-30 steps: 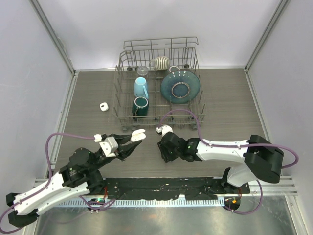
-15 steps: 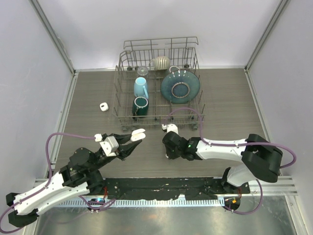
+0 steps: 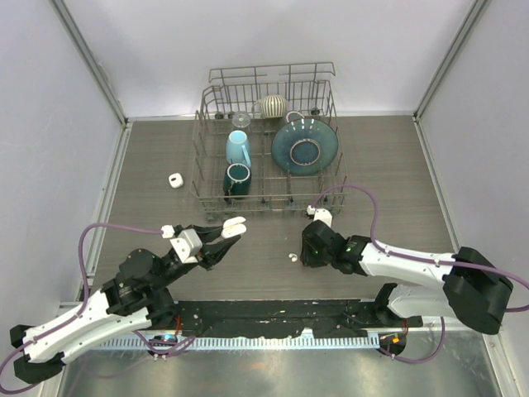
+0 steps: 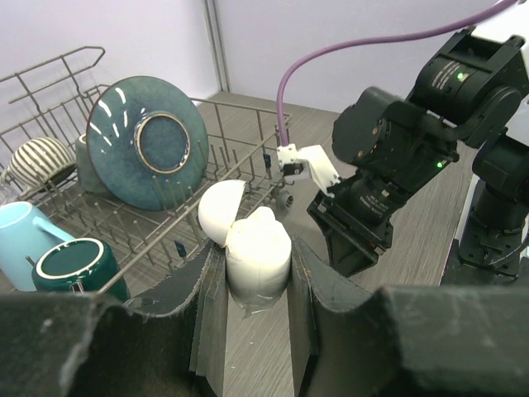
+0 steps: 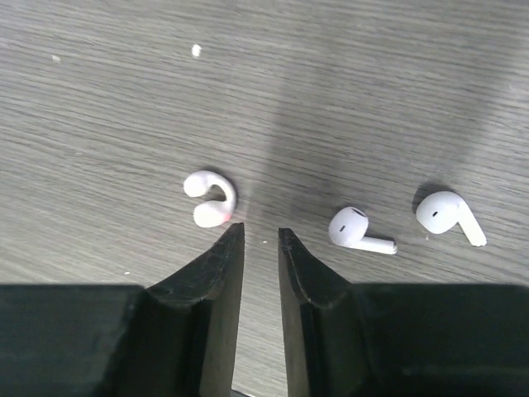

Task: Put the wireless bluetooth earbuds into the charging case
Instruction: Adjust the earbud at the center of the board.

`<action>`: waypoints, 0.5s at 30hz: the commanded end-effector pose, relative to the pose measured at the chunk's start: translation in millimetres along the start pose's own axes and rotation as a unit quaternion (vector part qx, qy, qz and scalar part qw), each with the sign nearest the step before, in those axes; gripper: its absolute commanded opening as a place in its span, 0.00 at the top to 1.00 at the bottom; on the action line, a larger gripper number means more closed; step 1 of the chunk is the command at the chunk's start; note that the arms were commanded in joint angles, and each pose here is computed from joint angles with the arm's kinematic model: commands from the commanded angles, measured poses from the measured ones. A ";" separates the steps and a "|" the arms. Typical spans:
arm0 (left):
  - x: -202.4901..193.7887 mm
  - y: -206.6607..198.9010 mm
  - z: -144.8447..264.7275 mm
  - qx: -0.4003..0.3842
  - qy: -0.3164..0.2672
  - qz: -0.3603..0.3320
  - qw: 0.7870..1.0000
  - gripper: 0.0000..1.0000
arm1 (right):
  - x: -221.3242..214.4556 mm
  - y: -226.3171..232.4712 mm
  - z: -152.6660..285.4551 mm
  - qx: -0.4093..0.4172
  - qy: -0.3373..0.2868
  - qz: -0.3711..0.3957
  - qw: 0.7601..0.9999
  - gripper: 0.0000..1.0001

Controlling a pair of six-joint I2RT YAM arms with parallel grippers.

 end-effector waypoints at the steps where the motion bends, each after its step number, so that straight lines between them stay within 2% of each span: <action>1: 18.1 8.5 -3.4 0.019 -0.029 -0.001 0.999 1.00 | 15.7 18.0 14.7 0.060 -0.037 -0.031 0.997 0.69; 5: 18.4 8.6 -2.9 0.019 -0.030 0.000 0.999 1.00 | 28.2 30.1 19.7 0.091 -0.045 -0.028 0.994 0.65; 9: 19.8 9.4 -2.2 0.022 -0.033 0.001 0.999 1.00 | 31.0 23.2 4.9 0.064 -0.028 -0.031 0.997 0.67; 15: 21.4 10.5 0.4 0.023 -0.033 0.001 0.999 1.00 | 24.9 24.3 -7.4 0.081 0.007 -0.025 0.996 0.68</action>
Point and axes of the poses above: each gripper's point midway between its finger pads, its own z axis back along the fingers, its own y axis along the line the jaws close on, x = y × z, the point moved 9 cm from there along z, back along the fingers, and after that the axes turned 15 degrees about -z, right-handed, at the moved point
